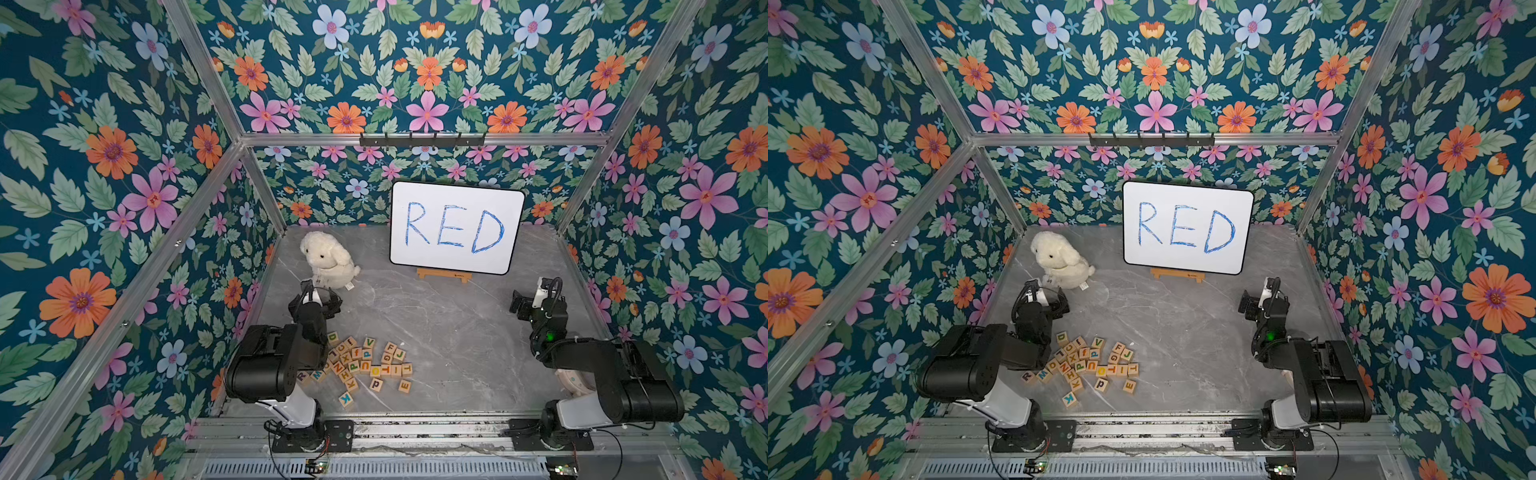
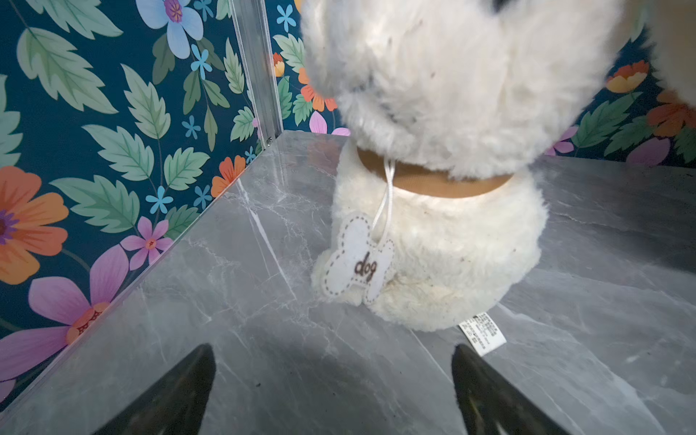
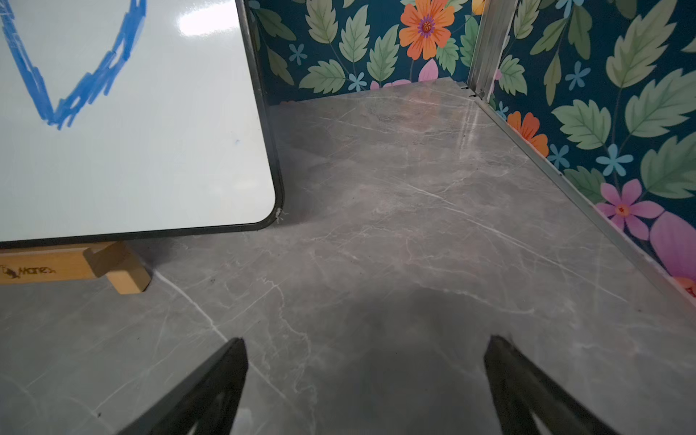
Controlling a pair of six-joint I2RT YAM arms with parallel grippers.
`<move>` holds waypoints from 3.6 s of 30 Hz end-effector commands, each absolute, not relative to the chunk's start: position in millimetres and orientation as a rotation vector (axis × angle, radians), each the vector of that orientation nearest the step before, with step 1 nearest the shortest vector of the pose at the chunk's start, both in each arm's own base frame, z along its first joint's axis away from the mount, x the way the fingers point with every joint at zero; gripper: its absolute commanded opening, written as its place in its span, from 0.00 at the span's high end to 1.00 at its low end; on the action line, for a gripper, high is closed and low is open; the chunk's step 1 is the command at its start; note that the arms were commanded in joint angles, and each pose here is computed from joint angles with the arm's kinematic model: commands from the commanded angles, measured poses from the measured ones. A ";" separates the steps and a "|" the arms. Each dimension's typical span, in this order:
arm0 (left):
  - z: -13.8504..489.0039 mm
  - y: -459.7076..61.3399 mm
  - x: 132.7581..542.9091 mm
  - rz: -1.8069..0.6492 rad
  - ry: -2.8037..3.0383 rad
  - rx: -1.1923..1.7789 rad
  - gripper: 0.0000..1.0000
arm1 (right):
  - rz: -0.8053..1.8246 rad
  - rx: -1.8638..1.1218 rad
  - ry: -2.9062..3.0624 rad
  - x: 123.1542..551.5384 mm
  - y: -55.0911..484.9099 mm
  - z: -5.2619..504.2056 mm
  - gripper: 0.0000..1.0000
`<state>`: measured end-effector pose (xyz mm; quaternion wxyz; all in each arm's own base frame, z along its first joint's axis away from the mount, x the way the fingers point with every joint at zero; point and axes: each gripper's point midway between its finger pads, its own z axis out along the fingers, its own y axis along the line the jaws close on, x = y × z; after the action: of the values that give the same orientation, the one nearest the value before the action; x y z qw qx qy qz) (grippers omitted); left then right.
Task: Assemble the uppercase word "red" with letter blocks
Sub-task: Pick up the letter block from the center of the board.
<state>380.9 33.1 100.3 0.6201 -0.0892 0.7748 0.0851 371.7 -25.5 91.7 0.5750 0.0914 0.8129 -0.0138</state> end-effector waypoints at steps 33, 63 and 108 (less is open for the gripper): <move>112.0 32.3 384.1 0.197 1.737 -0.194 0.01 | -0.050 0.177 1.876 375.1 -21.3 99.2 0.01; 185.2 32.9 345.0 -0.103 1.919 -0.689 0.01 | 0.187 0.525 1.999 313.3 -15.9 190.0 0.01; 69.1 2.0 214.2 -0.185 2.477 -1.267 0.08 | 0.551 -0.294 2.146 300.3 180.0 102.4 0.05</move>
<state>218.5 0.7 69.3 0.1810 -0.4348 0.8795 -0.0684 290.9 168.9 86.2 0.4025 -0.1089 0.8871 0.1978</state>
